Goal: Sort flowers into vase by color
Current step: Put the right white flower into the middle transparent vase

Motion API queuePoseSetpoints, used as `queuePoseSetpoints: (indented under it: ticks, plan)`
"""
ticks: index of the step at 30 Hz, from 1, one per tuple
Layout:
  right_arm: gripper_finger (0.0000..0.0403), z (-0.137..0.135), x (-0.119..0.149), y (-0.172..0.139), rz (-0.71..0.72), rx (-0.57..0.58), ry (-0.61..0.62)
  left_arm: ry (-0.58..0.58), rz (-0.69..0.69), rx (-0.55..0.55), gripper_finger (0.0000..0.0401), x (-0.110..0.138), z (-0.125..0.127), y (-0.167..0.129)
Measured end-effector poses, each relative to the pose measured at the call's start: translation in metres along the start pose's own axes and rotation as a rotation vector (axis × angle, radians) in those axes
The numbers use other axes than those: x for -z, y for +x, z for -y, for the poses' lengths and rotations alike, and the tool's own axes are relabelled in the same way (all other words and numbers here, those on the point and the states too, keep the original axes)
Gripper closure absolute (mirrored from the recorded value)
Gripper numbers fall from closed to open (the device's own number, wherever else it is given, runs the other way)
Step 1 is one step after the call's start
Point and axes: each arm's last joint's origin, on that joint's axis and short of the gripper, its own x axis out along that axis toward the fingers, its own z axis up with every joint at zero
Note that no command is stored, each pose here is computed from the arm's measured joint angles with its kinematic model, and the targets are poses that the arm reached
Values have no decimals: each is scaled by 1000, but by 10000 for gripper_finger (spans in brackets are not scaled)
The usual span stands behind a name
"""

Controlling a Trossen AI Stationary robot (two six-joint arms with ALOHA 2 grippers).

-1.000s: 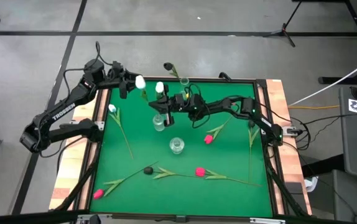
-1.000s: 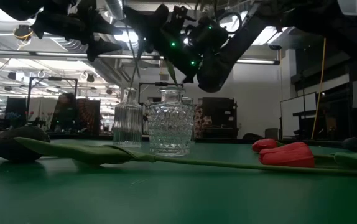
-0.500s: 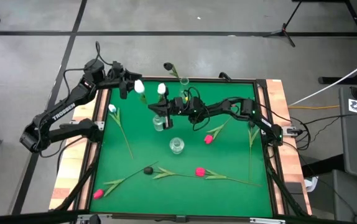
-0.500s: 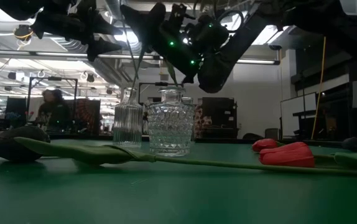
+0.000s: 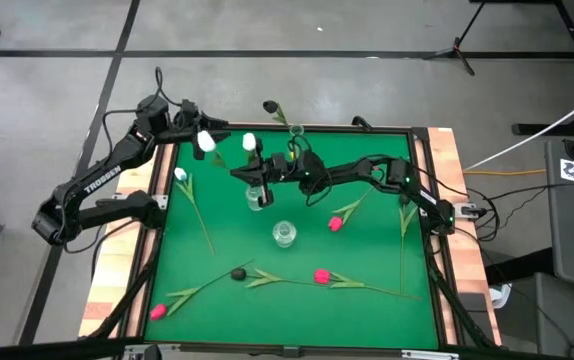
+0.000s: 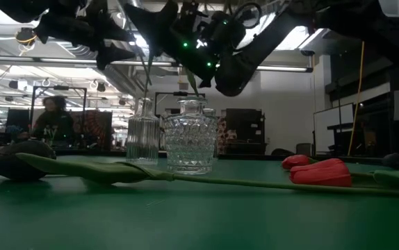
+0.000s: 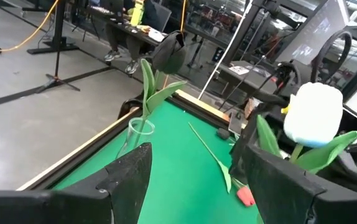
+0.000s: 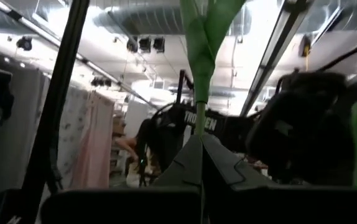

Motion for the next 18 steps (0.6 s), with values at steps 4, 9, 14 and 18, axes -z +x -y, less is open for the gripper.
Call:
queuePoseSetpoints:
  ticks: [4,9,14,18]
  plan:
    - [403,-2,-1,2,3,-21,-50,-9,-18,-28,152,2,-1,0]
    - [403,1,-2,1,11,-19,-64,-1,-33,-38,152,4,-2,0]
    - [403,0,10,-7,49,16,-68,2,-32,-38,152,4,-2,0]
    - [403,-1,31,-19,51,84,12,2,-31,-38,152,4,-2,0]
